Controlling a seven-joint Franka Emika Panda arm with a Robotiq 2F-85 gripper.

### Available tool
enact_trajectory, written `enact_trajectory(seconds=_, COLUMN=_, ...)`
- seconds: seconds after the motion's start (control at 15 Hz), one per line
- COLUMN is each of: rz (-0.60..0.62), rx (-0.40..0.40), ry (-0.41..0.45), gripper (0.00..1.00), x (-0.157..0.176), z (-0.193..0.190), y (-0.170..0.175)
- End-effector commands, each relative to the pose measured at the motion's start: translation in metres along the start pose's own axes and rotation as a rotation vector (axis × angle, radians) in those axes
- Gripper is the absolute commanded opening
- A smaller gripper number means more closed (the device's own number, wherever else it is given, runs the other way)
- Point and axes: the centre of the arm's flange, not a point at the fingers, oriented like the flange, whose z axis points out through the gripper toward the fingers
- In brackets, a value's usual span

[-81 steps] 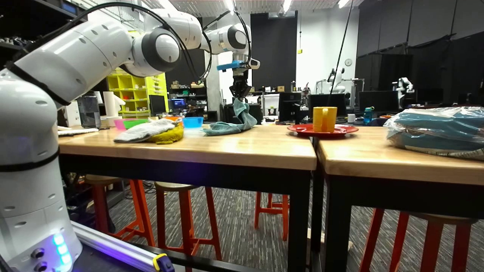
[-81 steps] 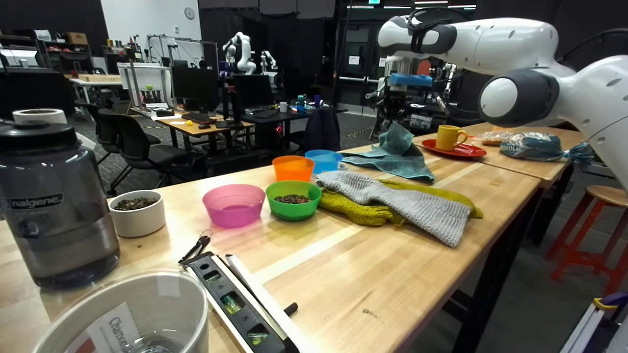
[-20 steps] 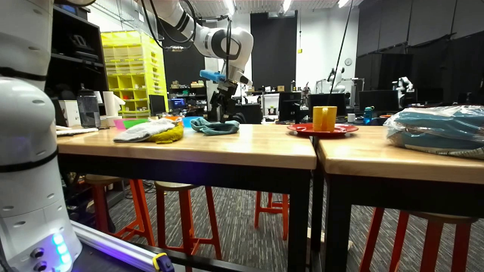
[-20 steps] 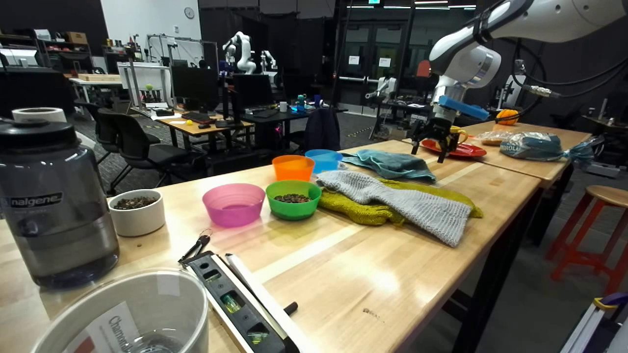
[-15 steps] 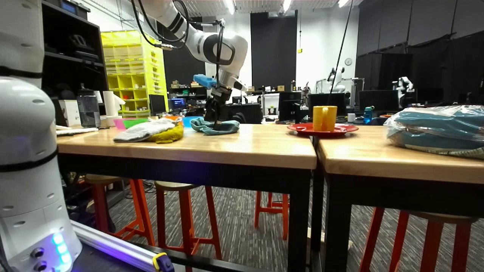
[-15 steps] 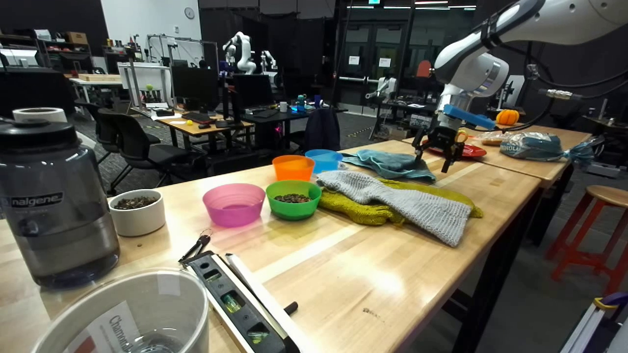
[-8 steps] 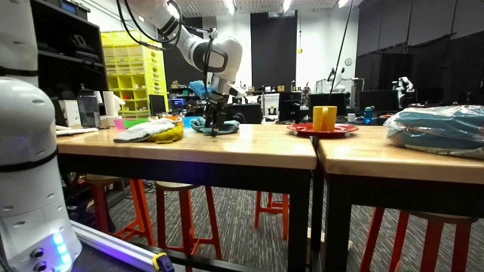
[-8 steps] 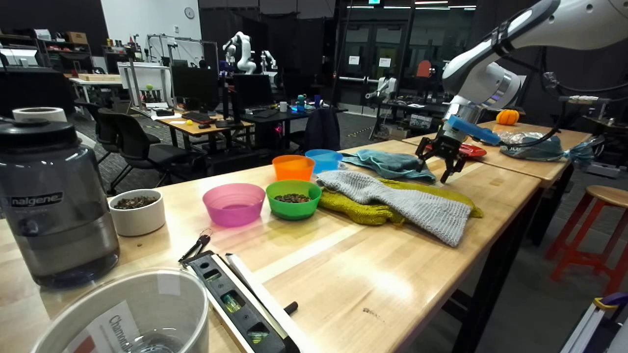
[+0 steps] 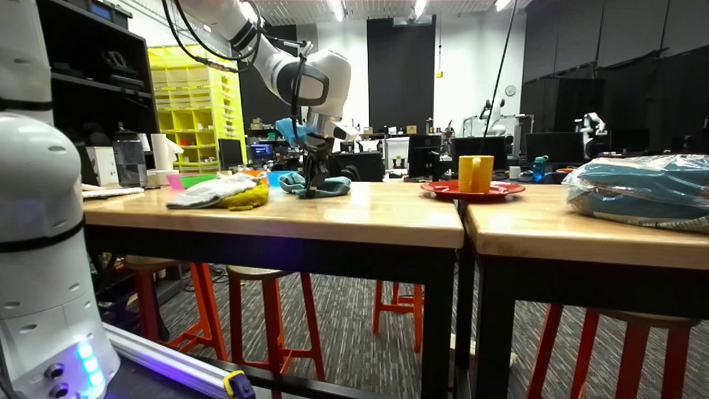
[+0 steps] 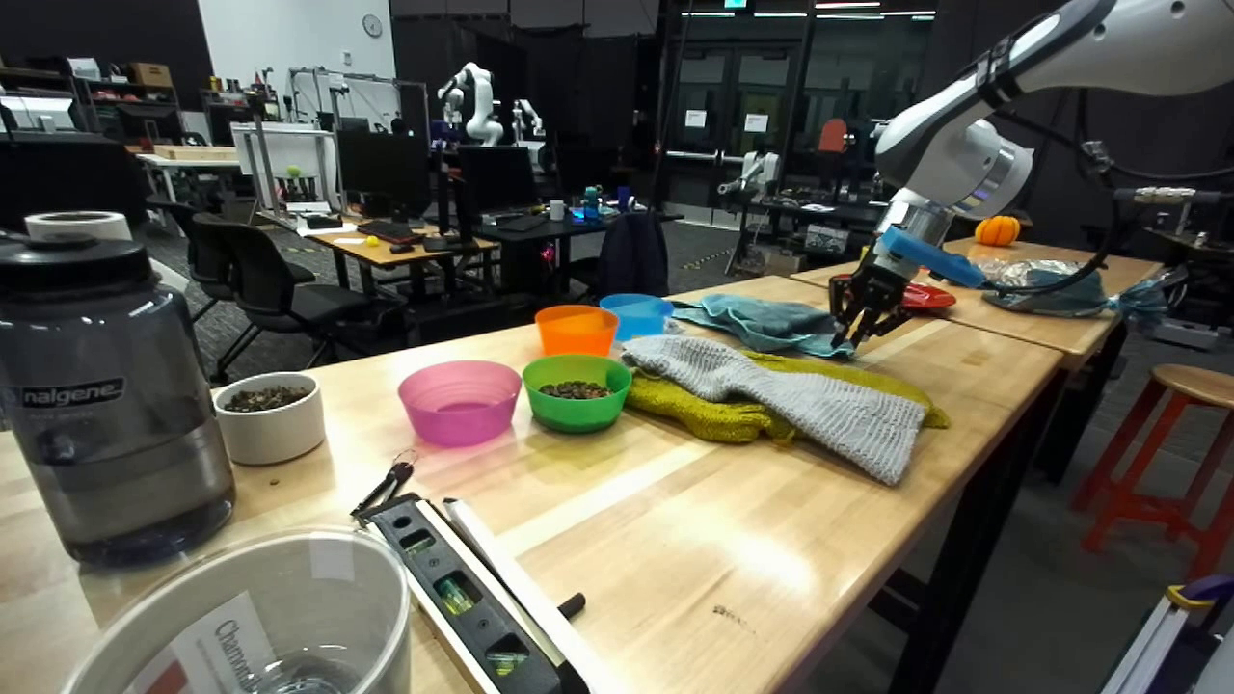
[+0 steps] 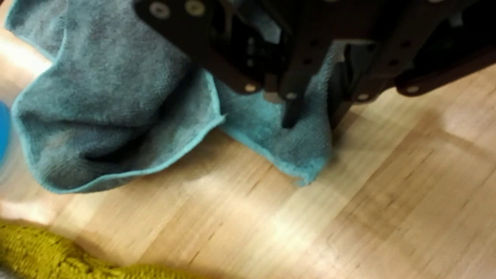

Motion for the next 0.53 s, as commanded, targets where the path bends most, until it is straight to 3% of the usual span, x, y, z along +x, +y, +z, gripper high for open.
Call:
enact_trajectory(seconds=0.0, rz=0.016, rx=0.014, ry=0.035, gripper=0.0, x=-0.014, z=-0.013, y=-0.007)
enact_trajectory(seconds=0.47, rz=0.022, rx=0.006, ry=0.053, gripper=0.0, x=-0.015, z=-0.05, y=0.007)
